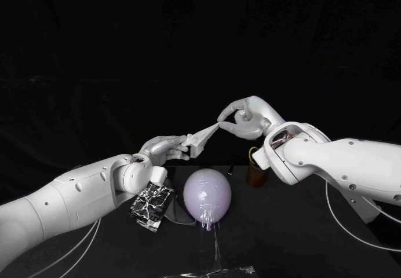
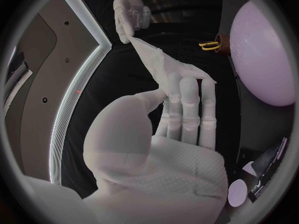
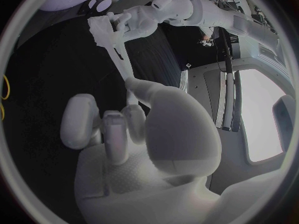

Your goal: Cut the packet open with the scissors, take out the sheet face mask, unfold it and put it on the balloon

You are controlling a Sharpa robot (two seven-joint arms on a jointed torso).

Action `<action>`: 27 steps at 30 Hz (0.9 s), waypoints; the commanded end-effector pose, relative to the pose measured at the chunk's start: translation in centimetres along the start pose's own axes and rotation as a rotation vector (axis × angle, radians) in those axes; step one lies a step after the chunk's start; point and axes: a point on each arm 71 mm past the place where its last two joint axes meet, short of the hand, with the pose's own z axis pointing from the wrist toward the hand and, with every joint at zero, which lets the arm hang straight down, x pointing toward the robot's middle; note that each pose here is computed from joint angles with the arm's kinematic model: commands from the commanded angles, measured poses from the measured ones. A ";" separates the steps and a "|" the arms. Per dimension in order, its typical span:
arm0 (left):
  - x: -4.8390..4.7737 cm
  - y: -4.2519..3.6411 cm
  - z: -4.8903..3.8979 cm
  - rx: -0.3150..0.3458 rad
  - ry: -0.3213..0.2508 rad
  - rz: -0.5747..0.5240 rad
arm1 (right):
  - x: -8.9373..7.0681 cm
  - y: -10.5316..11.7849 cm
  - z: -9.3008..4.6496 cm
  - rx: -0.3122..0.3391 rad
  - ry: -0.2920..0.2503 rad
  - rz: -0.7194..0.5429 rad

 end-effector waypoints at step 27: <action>0.58 0.40 -0.19 -0.068 0.033 0.098 | 0.1 0.4 0.1 -0.030 -0.005 0.011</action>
